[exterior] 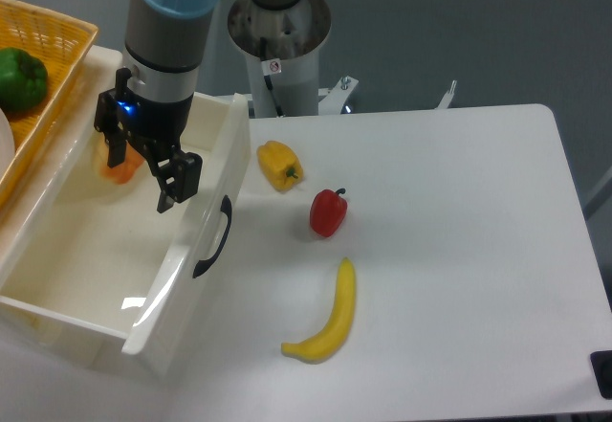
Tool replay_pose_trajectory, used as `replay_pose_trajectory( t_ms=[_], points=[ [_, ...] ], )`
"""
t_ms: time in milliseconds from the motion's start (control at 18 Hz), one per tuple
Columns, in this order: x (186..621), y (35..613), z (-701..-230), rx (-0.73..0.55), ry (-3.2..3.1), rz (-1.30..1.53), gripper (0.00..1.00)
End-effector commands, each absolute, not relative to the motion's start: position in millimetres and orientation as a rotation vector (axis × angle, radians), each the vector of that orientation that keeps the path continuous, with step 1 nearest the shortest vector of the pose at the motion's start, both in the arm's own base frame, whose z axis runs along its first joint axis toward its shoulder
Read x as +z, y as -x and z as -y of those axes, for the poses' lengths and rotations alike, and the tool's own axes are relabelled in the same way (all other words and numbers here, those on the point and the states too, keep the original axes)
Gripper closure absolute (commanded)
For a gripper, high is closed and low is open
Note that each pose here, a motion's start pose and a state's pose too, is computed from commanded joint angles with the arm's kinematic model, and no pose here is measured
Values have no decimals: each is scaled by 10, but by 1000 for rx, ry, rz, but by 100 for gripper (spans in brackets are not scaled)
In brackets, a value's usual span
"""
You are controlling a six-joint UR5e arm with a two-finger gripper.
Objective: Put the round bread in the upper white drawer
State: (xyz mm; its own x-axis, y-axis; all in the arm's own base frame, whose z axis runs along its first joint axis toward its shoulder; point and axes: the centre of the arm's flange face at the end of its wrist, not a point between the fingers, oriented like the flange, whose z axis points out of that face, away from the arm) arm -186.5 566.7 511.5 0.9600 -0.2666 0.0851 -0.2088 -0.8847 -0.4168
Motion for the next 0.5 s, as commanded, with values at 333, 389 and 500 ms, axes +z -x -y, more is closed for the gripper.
replay_pose_trajectory(
  t_ms=[333, 389, 500],
  points=[
    [5169, 2289, -5579, -93, 2652, -278, 0],
    [5202, 2436, -5542, -49, 2634, -253, 0],
    [5238, 2678, -5455, 18, 2637, -210, 0]
  ],
)
